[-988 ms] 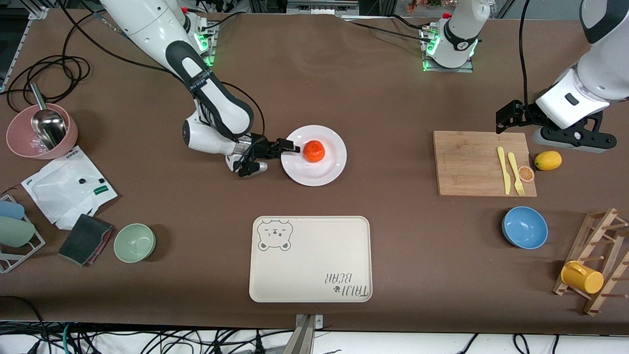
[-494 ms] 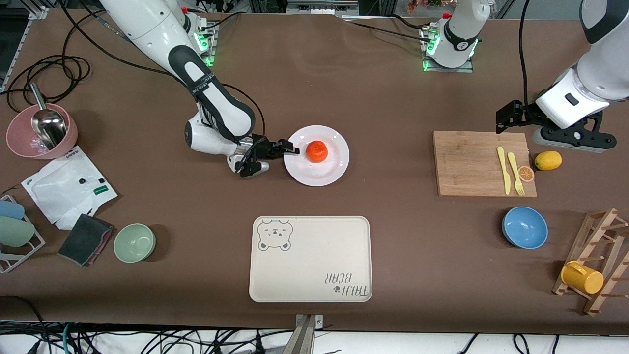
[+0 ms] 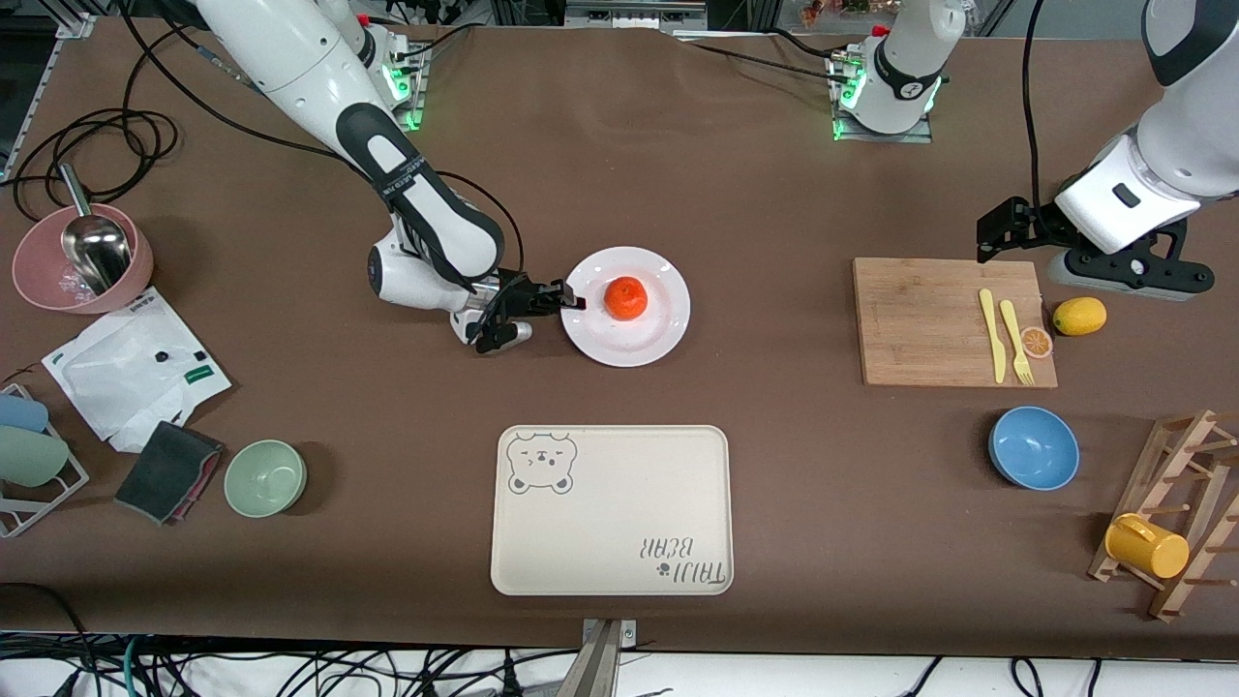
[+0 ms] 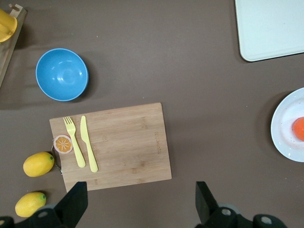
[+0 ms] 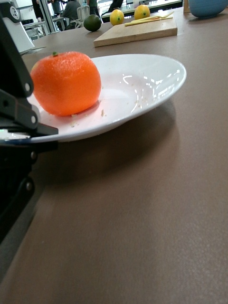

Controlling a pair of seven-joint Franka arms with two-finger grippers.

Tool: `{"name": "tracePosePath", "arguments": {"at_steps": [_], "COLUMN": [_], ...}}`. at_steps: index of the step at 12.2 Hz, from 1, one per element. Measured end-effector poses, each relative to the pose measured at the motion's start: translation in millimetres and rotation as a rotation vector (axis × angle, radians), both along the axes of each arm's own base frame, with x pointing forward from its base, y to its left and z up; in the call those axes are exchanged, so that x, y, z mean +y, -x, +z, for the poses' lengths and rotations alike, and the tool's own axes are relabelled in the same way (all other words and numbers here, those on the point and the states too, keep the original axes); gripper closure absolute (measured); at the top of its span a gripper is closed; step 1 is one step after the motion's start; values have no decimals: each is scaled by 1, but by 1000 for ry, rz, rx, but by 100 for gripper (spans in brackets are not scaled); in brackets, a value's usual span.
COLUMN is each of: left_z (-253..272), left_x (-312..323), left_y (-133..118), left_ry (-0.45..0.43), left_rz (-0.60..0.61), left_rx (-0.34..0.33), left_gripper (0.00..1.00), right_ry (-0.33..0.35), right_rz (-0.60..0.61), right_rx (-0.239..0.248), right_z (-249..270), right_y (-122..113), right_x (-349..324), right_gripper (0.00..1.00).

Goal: Place orange and plate with both arms
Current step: 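Close the right gripper on the plate rim, then slide the plate with the right gripper onto the bear-printed tray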

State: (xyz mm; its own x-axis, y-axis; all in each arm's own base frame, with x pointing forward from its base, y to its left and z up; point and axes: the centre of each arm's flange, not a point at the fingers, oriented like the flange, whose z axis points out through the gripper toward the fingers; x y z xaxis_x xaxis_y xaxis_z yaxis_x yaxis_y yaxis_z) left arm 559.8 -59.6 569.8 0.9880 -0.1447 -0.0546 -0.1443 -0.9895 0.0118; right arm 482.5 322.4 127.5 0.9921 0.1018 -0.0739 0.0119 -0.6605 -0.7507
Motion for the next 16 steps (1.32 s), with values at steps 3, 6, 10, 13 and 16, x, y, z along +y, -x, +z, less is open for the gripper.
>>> {"name": "tracePosePath", "arguments": {"at_steps": [3, 6, 10, 13, 16], "left_z": [0, 0, 0, 0, 0], "left_x": [0, 0, 0, 0, 0], "left_y": [0, 0, 0, 0, 0], "left_ry": [0, 0, 0, 0, 0], "left_rz": [0, 0, 0, 0, 0], "left_rx": [0, 1, 1, 1, 1], "left_gripper": [0, 0, 0, 0, 0], "right_ry": [-5, -34, -89, -147, -218], "right_rz": [-8, -75, -190, -287, -355], "right_rx": [-3, 2, 1, 11, -8], "right_z": [0, 2, 24, 35, 21], "right_y": [-4, -21, -71, -119, -171], "right_x": [0, -5, -2, 4, 11], "right_gripper": [94, 94, 95, 95, 95]}}
